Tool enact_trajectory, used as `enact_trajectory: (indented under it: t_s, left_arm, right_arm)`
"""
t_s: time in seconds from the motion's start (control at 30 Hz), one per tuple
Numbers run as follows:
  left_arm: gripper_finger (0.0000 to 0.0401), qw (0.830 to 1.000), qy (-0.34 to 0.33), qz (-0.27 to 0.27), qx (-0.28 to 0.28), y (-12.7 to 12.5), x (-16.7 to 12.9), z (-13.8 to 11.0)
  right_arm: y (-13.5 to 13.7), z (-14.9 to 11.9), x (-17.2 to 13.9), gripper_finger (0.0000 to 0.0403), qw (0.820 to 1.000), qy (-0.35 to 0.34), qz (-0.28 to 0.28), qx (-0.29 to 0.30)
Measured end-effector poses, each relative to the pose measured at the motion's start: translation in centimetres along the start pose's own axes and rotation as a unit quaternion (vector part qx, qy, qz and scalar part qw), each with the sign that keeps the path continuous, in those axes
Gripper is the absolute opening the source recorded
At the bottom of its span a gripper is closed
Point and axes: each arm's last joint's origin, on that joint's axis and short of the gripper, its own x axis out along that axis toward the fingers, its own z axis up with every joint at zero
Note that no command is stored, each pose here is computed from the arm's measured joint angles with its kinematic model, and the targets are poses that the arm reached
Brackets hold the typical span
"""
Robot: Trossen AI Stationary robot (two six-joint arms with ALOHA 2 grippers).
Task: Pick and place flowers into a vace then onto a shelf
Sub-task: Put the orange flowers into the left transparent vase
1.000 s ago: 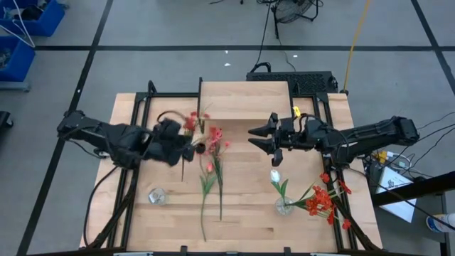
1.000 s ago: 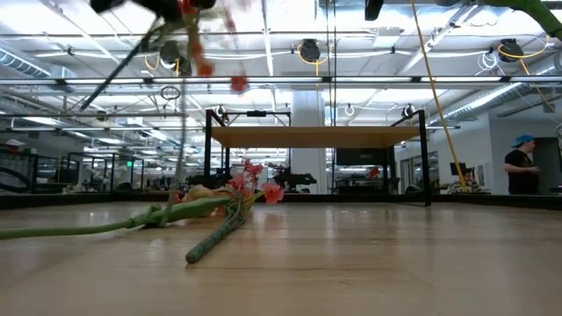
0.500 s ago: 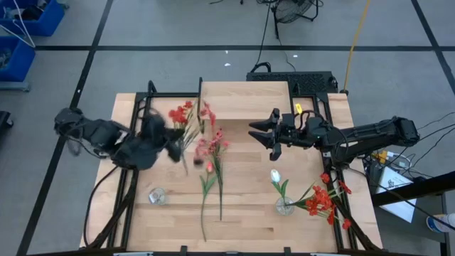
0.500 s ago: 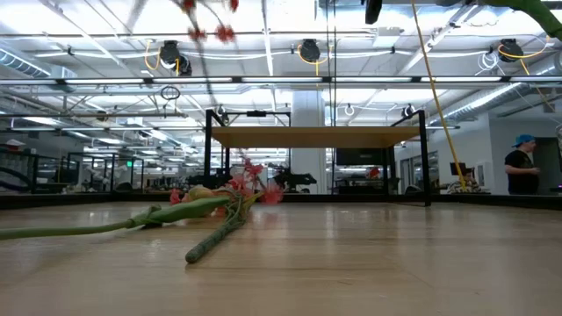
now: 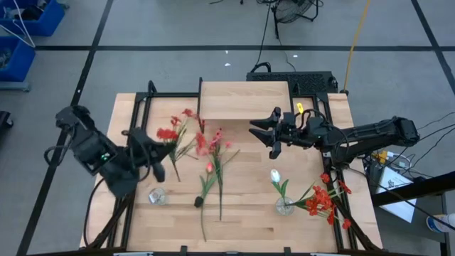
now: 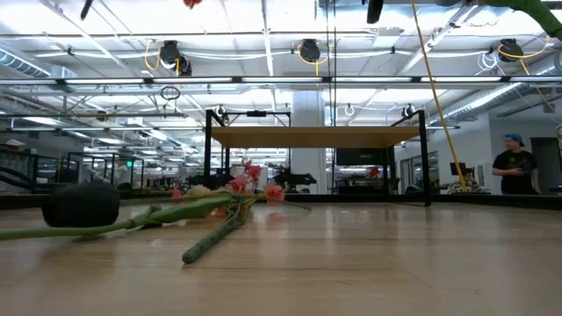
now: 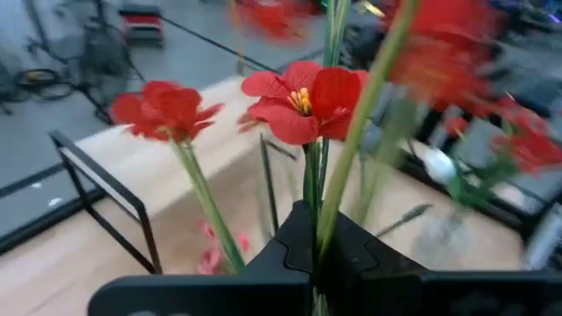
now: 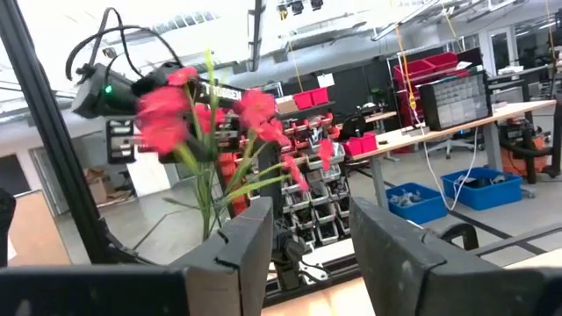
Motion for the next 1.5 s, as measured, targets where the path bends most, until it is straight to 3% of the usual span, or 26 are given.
enact_trajectory:
  t_s: [0.13, 0.37, 0.6, 0.77, 1.37, 1.5]
  left_arm:
    - [0.0004, 1.000, 0.018, -0.008, -0.017, -0.1, -0.9, -1.4]
    - [0.0004, 0.999, 0.042, 0.013, 0.023, -0.3, -1.5, -6.9]
    - [0.0004, 1.000, 0.031, 0.002, -0.004, 0.9, -2.7, -10.0]
    - [0.0003, 0.998, 0.063, 0.003, 0.023, 1.2, -2.9, -10.5]
    - [0.0004, 0.995, 0.052, -0.031, 0.080, 3.2, -3.6, -8.3]
    - [0.0003, 0.992, 0.083, -0.016, 0.094, 3.4, -3.1, -8.7]
  right_arm:
    - [-0.1, -0.2, 0.0, 0.0144, 1.000, 0.009, -0.003, 0.001]
    - [-0.6, -0.1, 0.1, 0.0144, 1.000, 0.011, -0.015, -0.001]
    - [-1.1, -0.2, 0.1, 0.0144, 1.000, 0.015, -0.026, -0.003]
    - [-1.3, -0.6, 0.2, 0.0144, 0.999, 0.029, -0.045, 0.006]
    - [-1.5, -1.9, 0.8, 0.0144, 0.996, 0.055, -0.054, 0.053]
    - [-1.5, -1.9, 0.8, 0.0144, 0.996, 0.053, -0.054, 0.054]
